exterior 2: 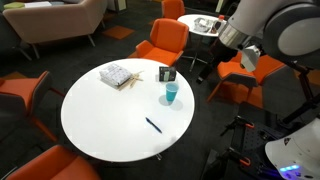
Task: Move the cup slightly on the table
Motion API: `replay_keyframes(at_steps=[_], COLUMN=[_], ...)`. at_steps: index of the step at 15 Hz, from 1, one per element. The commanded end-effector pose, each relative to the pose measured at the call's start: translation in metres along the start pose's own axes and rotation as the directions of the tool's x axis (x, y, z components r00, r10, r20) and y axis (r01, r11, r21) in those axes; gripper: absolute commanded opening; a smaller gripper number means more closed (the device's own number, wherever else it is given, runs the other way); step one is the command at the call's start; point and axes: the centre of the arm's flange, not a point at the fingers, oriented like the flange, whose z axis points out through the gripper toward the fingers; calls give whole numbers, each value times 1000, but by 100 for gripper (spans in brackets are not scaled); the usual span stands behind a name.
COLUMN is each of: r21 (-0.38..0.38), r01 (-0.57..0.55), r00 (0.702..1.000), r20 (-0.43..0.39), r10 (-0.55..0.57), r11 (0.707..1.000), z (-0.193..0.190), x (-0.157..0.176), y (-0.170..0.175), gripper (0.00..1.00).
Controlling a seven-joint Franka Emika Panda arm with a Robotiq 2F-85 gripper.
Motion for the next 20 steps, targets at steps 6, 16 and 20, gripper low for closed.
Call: replay_keyframes(at_steps=[6, 16, 20], r21=[5, -25, -17], r01=[-25, -82, -99], r00=[988, 975, 972], r20=[156, 204, 211], r10=[24, 85, 100], r11=[1000, 996, 995], z=[143, 254, 288], x=[87, 144, 164], y=[46, 91, 104], gripper=[100, 100, 100])
